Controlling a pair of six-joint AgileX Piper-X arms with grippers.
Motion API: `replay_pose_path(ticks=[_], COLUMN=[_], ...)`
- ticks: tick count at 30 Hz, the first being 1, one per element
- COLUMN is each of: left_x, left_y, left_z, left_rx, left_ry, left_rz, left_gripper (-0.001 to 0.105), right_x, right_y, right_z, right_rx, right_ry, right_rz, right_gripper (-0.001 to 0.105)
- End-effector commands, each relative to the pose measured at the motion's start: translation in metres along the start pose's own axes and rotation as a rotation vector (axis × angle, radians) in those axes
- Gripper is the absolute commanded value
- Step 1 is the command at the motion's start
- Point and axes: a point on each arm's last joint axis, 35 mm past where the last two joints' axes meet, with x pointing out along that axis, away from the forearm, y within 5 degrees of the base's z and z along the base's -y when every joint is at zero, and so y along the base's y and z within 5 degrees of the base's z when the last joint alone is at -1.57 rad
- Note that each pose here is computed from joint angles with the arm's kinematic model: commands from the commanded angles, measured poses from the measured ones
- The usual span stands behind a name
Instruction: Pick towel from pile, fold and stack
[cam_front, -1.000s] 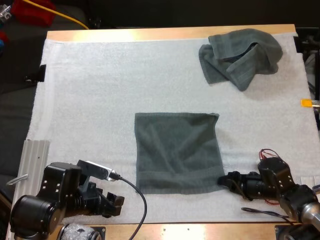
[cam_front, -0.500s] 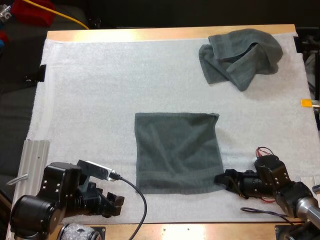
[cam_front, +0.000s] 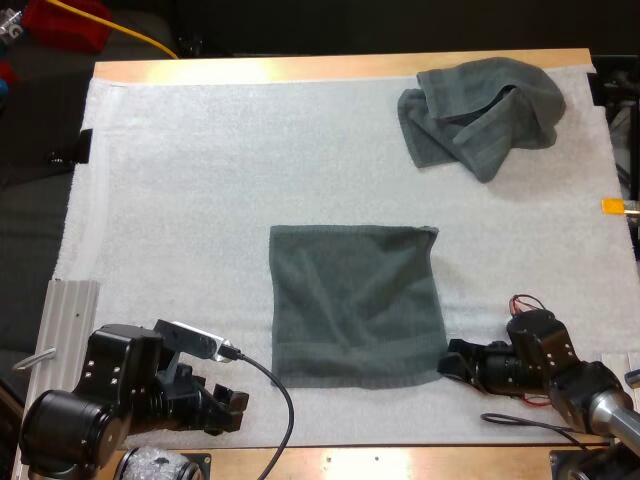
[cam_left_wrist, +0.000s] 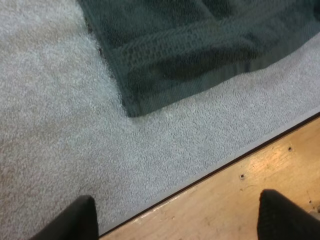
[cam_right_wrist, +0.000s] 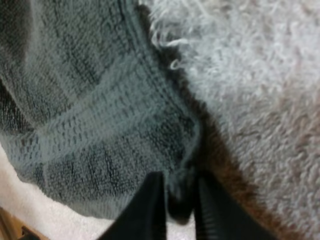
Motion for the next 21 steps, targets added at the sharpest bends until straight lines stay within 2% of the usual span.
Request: replay_pose_path(ticks=[1,7,10,16,17,21], left_x=[-0.001,-0.001,0.003,0.036,0.05,0.075], left_y=[0.0,-0.002,-0.003,0.009,0.014,0.02], left_z=[0.001,0.011,0.02,0.031,0.033,0.034], left_rx=[0.01,0.035,0.023,-0.003,-0.019,-0.051], left_ry=[-0.021,-0.103,-0.129,-0.062,-0.02,0.042], left_rz=[0.0,-0.017,-0.024,-0.012,-0.021,-0.105], left_gripper=[0.064,0.064,0.064,0.064,0.064,0.064], right_x=[0.0,0.0,0.0,0.0,0.0,0.0], right_y=[-0.002,-0.003,-0.003,-0.003,-0.003,-0.003], right_z=[-0.001,-0.001,-0.001,-0.001,-0.001,-0.001], right_rx=[0.017,0.015,0.015,0.015,0.015,0.015], right_ry=[0.002,-0.001,0.0,0.002,0.002,0.002], right_rz=[-0.017,-0.027,-0.026,-0.023,-0.023,-0.023], right_gripper=[0.001,0.001,0.001,0.001,0.001,0.001])
